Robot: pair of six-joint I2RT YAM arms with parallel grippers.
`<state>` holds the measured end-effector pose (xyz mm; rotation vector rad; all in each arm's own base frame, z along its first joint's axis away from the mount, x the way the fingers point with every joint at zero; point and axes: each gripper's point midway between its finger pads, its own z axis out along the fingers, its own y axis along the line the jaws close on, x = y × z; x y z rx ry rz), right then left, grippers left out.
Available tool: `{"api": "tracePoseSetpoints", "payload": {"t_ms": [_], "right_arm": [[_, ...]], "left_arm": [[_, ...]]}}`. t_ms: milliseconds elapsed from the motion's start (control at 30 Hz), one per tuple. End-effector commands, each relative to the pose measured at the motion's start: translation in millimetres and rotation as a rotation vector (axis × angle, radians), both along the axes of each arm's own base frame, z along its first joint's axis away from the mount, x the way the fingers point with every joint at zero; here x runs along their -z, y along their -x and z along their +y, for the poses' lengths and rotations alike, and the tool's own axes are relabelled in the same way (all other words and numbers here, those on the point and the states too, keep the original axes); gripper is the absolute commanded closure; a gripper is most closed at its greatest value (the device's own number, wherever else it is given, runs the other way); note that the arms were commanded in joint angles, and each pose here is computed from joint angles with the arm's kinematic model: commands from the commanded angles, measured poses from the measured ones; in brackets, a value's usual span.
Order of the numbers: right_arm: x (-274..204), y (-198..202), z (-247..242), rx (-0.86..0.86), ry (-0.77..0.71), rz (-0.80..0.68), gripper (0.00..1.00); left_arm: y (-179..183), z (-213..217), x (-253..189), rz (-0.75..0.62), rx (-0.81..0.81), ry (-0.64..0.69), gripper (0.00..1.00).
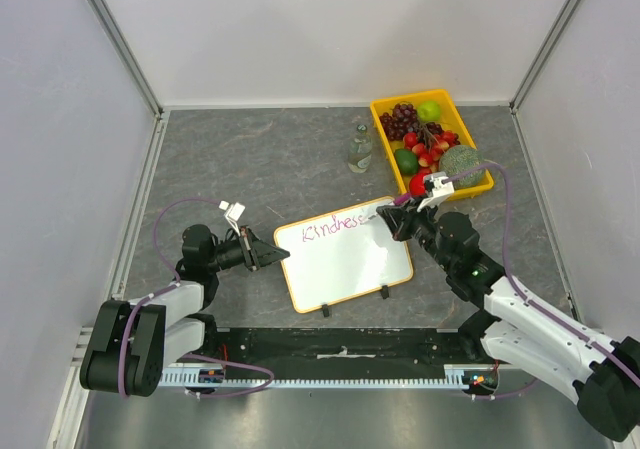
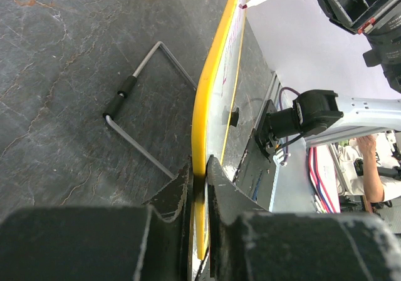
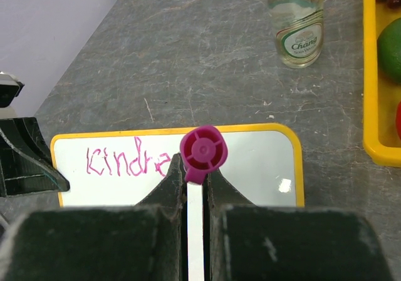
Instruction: Write a sentence on the whiteboard
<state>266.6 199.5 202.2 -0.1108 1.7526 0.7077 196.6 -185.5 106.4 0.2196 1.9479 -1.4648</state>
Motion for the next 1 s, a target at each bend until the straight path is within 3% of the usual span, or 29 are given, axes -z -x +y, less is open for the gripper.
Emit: {"api": "tracePoseSetpoints", "payload": {"t_ms": [0, 267, 467, 967], "right_arm": [[-1, 0, 8, -0.035, -0.036, -0.001, 1.0], [-38, 8, 7, -0.052, -0.162, -0.058, 1.0], [-63, 17, 1, -0.067, -0.169, -0.098, 1.0], [-32, 29, 1, -0.111, -0.114, -0.052, 1.0]], "left_arm": [[-4, 0, -3, -0.035, -0.001, -0.006, 0.98], [-5, 0, -3, -0.033, -0.002, -0.006, 0.98], [-5, 0, -3, -0.033, -0.002, -0.006, 0.98], [-4, 0, -3, -0.032, 0.001, -0.005, 0.98]]}}
